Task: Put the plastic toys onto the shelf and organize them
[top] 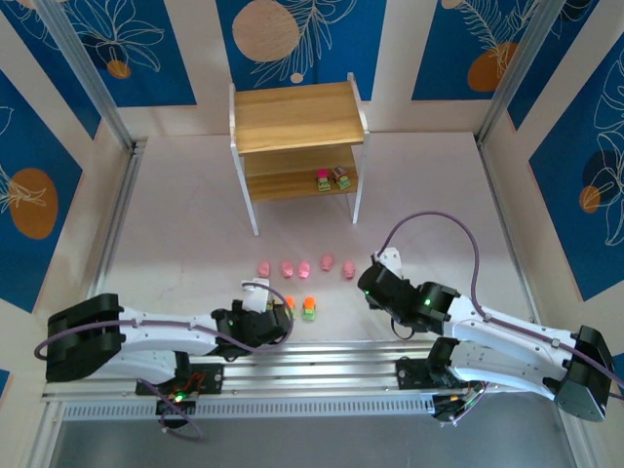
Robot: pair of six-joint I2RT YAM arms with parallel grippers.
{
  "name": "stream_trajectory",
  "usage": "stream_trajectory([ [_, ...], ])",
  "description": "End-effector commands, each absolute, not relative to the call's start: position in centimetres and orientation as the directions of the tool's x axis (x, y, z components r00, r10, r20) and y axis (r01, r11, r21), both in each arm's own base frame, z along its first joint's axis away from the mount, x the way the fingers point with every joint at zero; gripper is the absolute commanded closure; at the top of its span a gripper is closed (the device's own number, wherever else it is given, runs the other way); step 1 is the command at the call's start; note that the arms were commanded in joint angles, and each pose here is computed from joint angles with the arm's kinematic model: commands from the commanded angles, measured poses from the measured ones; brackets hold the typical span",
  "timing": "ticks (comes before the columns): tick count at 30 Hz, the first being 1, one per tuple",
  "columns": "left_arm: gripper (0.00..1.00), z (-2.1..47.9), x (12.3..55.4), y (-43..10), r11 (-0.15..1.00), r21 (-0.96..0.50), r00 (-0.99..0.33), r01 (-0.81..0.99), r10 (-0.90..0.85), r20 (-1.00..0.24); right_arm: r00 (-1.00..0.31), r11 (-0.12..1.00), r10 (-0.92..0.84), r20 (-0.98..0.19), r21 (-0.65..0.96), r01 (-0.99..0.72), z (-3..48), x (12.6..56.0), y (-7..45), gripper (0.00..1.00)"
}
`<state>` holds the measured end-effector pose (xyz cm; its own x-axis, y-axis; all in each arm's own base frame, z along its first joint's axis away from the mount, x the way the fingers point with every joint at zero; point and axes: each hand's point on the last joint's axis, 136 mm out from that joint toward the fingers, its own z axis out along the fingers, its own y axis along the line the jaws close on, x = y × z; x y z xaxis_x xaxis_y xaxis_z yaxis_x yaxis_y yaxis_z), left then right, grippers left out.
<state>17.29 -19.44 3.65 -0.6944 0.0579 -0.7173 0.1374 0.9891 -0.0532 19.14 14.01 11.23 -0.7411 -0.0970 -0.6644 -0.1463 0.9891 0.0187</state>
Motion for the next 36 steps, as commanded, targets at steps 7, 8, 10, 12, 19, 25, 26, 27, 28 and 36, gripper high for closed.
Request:
stream_trajectory([
  [7,0.33,2.6,17.1,-20.1,0.987,-0.078,-0.713,0.144,0.049,-0.7,-0.742,0.989,-0.085,-0.664,0.035,-0.145,11.2,19.1,14.0,0.73],
  [8,0.35,2.5,17.0,-20.2,0.986,-0.078,-0.714,0.146,0.051,-0.698,-0.743,0.989,-0.086,-0.664,0.034,-0.146,11.1,19.1,14.0,0.74],
  [10,0.36,2.4,17.0,-20.3,0.986,-0.08,-0.716,0.148,0.051,-0.696,-0.743,0.989,-0.086,-0.664,0.034,-0.146,11.1,19.1,14.0,0.75],
  [12,0.37,2.4,17.0,-20.3,0.986,-0.082,-0.717,0.148,0.05,-0.696,-0.742,0.989,-0.086,-0.664,0.035,-0.145,11.2,19.1,14.0,0.75],
  [19,0.41,2.0,16.8,-20.4,0.985,-0.102,-0.725,0.141,0.032,-0.688,-0.742,0.989,-0.085,-0.665,0.036,-0.146,11.2,19.1,14.0,0.78],
  [25,0.43,1.8,16.8,-20.3,0.985,-0.11,-0.728,0.137,0.025,-0.685,-0.742,0.989,-0.084,-0.665,0.035,-0.143,11.2,19.1,14.0,0.79],
  [26,0.43,1.8,16.8,-20.4,0.984,-0.11,-0.728,0.137,0.025,-0.685,-0.743,0.989,-0.083,-0.665,0.035,-0.142,11.2,19.1,14.0,0.79],
  [27,0.44,1.7,16.8,-20.4,0.984,-0.11,-0.728,0.14,0.027,-0.685,-0.743,0.989,-0.085,-0.664,0.032,-0.142,11.1,19.1,13.9,0.79],
  [28,0.45,1.7,16.8,-20.4,0.984,-0.107,-0.728,0.14,0.029,-0.685,-0.742,0.989,-0.083,-0.665,0.035,-0.142,11.2,19.1,14.0,0.79],
  [36,0.53,1.9,17.1,-20.4,0.984,-0.097,-0.709,0.15,0.039,-0.705,-0.743,0.989,-0.084,-0.664,0.033,-0.141,11.1,19.1,13.9,0.82],
])
